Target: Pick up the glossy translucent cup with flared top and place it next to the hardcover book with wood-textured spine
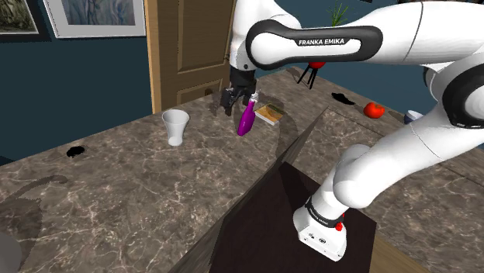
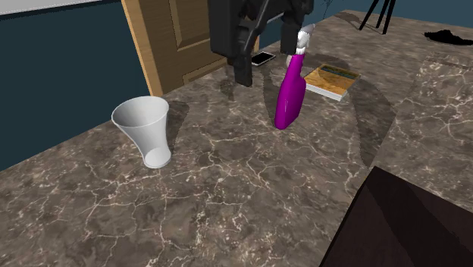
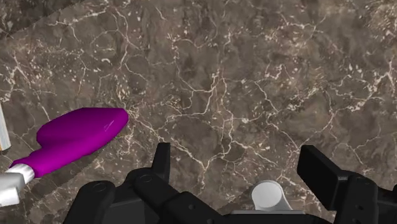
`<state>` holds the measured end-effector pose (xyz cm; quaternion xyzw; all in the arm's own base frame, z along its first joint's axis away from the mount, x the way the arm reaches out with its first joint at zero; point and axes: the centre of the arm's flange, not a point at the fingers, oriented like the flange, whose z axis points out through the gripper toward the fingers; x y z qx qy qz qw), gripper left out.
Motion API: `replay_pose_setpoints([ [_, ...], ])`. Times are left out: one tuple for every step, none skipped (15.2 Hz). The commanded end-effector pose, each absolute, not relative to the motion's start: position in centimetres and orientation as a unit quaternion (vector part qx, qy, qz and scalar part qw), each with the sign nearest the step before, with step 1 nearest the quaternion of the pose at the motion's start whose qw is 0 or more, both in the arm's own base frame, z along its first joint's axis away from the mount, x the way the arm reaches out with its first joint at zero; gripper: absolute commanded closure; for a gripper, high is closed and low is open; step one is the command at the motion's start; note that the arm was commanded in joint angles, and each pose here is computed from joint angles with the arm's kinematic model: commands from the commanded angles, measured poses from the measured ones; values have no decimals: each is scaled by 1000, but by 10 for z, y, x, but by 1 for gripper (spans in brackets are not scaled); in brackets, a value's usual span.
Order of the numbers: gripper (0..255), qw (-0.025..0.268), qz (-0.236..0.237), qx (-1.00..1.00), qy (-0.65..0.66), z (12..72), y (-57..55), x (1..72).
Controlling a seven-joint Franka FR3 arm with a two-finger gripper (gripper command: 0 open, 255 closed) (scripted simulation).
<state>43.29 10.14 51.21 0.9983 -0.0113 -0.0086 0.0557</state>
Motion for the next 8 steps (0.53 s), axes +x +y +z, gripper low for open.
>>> replay_pose_setpoints([
  [0, 65, -6, 998, -13, 502, 119, 453],
  [0, 69, -5, 998, -13, 497, 129, 462],
  [0, 74, -4, 997, -14, 492, 138, 472],
  [0, 78, -3, 997, -15, 487, 147, 481],
  [0, 83, -2, 996, -15, 482, 155, 491],
  [0, 88, -1, 996, -16, 477, 164, 500],
  [0, 92, 0, 996, -16, 472, 173, 510],
  [0, 97, 1, 995, -17, 466, 182, 519],
])
